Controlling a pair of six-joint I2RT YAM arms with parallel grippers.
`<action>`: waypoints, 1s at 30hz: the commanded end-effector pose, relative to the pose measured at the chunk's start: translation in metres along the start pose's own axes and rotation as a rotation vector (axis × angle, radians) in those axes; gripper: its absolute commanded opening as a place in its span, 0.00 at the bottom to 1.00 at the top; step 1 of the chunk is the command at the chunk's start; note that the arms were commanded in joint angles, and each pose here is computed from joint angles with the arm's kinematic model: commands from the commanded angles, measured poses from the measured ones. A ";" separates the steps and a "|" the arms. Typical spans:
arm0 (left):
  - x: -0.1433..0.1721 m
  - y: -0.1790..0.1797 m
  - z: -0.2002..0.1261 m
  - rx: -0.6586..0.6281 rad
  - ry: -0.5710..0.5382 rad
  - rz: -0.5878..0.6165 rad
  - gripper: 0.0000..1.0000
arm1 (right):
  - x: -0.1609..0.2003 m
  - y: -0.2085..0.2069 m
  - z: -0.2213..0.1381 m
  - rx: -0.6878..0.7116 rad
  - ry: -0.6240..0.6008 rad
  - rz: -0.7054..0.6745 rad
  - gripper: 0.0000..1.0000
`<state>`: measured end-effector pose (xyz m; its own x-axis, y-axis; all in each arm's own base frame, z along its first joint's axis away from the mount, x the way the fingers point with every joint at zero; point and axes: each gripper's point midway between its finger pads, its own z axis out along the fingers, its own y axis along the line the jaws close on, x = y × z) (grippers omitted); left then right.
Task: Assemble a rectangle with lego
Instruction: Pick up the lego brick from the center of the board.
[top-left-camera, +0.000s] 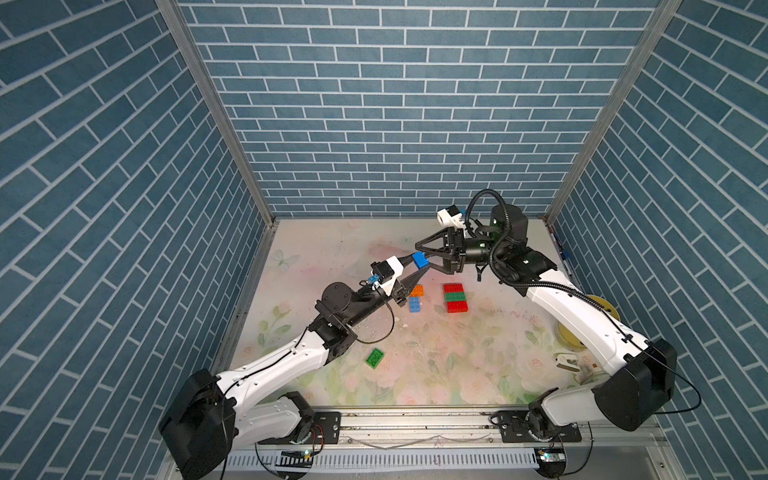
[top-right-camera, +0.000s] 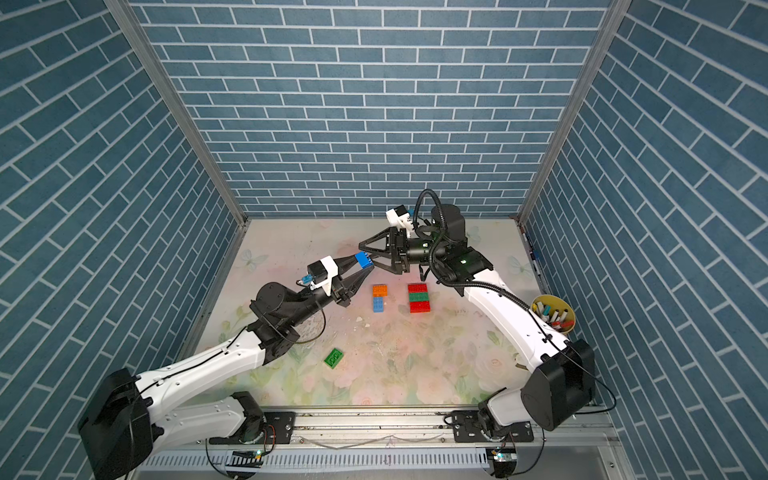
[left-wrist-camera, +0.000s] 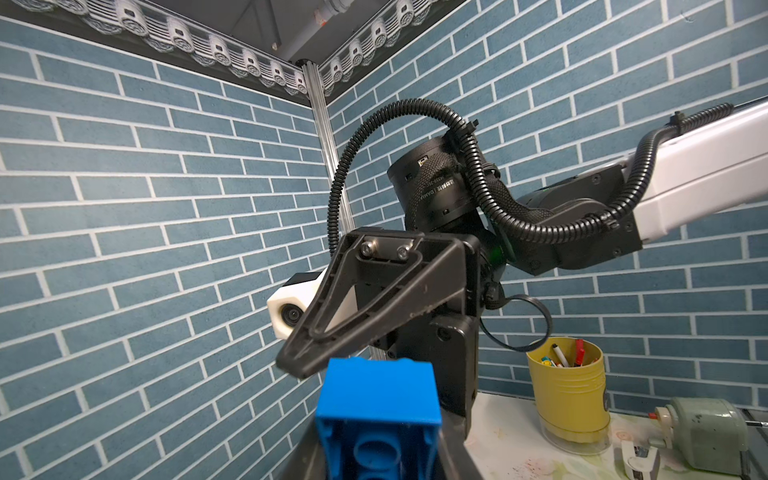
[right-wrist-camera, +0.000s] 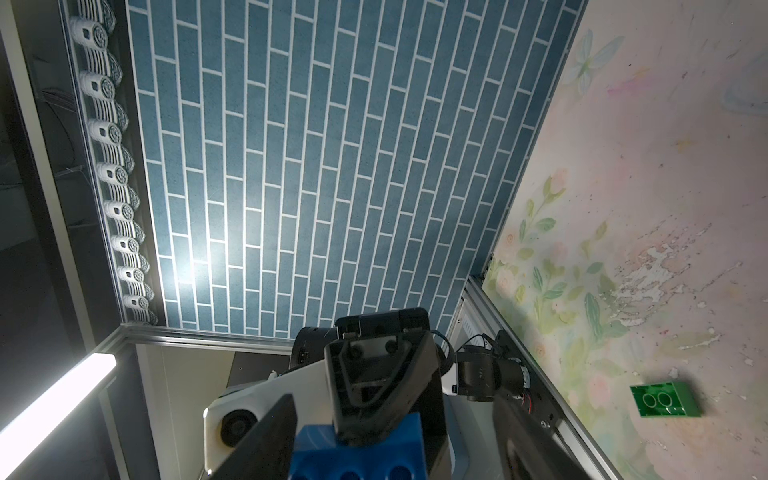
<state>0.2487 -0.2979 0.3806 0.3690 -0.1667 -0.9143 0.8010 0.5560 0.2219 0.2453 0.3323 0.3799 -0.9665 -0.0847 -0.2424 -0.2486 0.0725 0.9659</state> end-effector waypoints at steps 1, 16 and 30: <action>-0.012 0.002 0.005 0.019 -0.038 -0.008 0.01 | 0.007 0.025 -0.005 -0.038 0.008 -0.032 0.70; -0.007 0.011 0.010 0.015 -0.036 -0.028 0.01 | 0.016 0.029 -0.006 -0.036 0.036 -0.044 0.67; -0.001 0.025 0.010 -0.060 -0.025 -0.069 0.68 | 0.016 0.019 -0.008 0.046 0.025 -0.056 0.43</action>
<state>0.2637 -0.3009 0.3791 0.3114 -0.1990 -0.9292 0.8273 0.5378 0.1621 0.2341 0.3292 0.3828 -0.9613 -0.1118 -0.2518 -0.2624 0.0920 0.9606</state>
